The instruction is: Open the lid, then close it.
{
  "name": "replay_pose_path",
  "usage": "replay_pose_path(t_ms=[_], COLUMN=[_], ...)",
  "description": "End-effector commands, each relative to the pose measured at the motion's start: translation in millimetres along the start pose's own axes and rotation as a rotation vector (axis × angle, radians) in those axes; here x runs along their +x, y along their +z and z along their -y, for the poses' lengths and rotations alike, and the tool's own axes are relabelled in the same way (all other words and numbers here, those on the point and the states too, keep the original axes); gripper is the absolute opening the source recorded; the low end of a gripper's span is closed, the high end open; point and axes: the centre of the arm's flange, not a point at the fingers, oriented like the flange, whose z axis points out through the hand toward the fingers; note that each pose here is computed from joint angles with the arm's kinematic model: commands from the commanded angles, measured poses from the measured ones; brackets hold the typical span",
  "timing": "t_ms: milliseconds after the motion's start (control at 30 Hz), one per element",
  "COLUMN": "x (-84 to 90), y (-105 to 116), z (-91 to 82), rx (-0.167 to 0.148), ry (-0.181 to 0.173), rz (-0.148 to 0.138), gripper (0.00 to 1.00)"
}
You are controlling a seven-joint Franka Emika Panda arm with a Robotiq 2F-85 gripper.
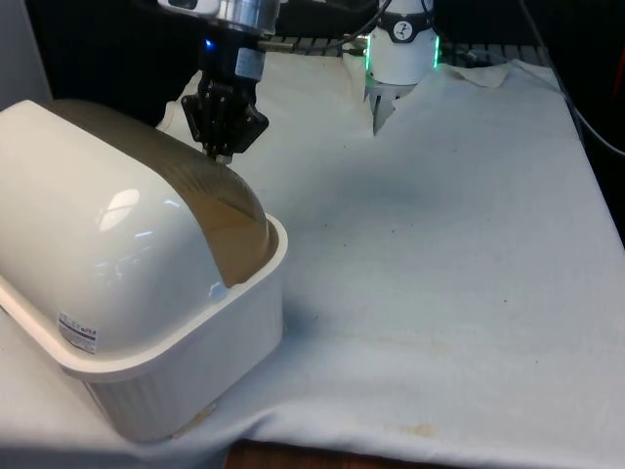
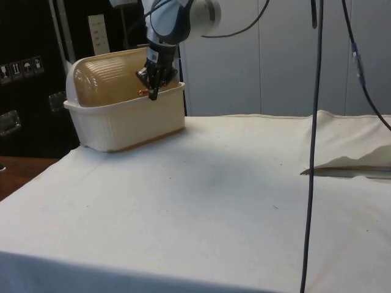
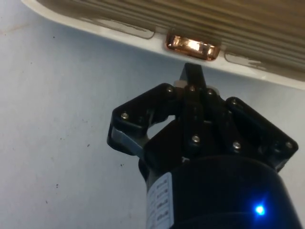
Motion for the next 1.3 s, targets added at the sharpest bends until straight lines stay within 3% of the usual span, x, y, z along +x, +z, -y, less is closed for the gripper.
replay_pose_path(t_ms=[0,333,600,633,867,900,1267], x=[1.0,-3.5,-4.3,-5.8,-1.2,-2.3,8.6], y=[0,2,6,5,-1,2,-3], z=[-2.1,-1.3,-1.6,-1.1,-0.5,-0.3,3.0], rx=[-0.003,-0.003,-0.007,-0.006,-0.002,-0.006,-0.002], ry=[0.010,0.034,0.073,0.063,0.109,0.099,0.144], rz=[-0.002,0.009,0.021,0.019,0.033,0.026,0.037], gripper=[0.00,0.00,0.00,0.00,0.00,0.00,0.00])
